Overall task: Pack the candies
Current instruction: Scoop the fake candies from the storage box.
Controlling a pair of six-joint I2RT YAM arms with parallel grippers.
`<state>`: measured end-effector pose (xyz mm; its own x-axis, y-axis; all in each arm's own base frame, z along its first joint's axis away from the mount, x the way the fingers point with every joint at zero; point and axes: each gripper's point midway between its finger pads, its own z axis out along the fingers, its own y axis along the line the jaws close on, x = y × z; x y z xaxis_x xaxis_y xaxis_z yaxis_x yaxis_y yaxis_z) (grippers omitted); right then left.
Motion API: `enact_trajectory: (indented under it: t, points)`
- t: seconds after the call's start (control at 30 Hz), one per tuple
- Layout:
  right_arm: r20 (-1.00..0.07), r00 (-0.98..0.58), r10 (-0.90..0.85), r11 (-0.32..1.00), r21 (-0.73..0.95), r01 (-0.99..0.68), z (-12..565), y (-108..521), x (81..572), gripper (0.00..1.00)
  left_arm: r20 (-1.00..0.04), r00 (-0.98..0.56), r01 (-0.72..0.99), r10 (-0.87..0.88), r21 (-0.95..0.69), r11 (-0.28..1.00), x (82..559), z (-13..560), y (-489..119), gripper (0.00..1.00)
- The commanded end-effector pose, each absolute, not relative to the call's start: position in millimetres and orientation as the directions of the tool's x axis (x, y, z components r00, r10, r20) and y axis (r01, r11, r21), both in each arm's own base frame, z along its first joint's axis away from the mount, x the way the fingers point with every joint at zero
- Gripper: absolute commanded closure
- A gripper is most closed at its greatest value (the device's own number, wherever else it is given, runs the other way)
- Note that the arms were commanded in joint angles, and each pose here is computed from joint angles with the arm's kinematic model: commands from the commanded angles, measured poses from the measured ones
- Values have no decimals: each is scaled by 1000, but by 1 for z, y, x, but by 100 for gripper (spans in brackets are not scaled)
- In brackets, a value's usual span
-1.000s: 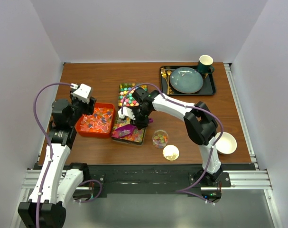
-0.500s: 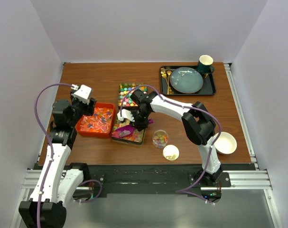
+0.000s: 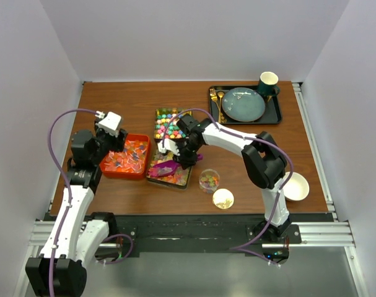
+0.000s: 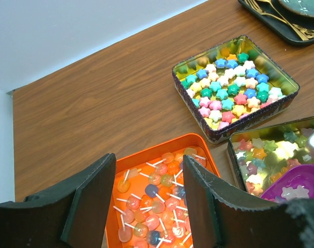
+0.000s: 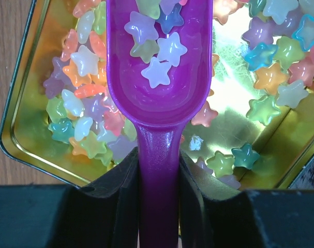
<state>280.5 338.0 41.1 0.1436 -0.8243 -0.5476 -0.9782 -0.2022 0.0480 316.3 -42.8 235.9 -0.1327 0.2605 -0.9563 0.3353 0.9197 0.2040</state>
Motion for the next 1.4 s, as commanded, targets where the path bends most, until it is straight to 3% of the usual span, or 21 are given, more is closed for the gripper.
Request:
enact_trajectory:
  t: [0.0, 0.33, 0.8, 1.37]
  points:
    - [-593, 146, -792, -193, 17, -981, 68, 331, 282, 100, -959, -78, 353, 271, 227, 908, 327, 244, -46, 41]
    - [-708, 146, -692, -139, -67, -988, 79, 335, 288, 100, -942, -96, 348, 321, 271, 898, 345, 236, -41, 41]
    - [-707, 184, -683, -179, -83, -980, 61, 315, 269, 100, -918, -121, 379, 376, 308, 873, 360, 230, -40, 40]
    - [-794, 161, -587, -136, -99, -986, 82, 311, 260, 100, -904, -116, 389, 412, 340, 856, 358, 234, -39, 40]
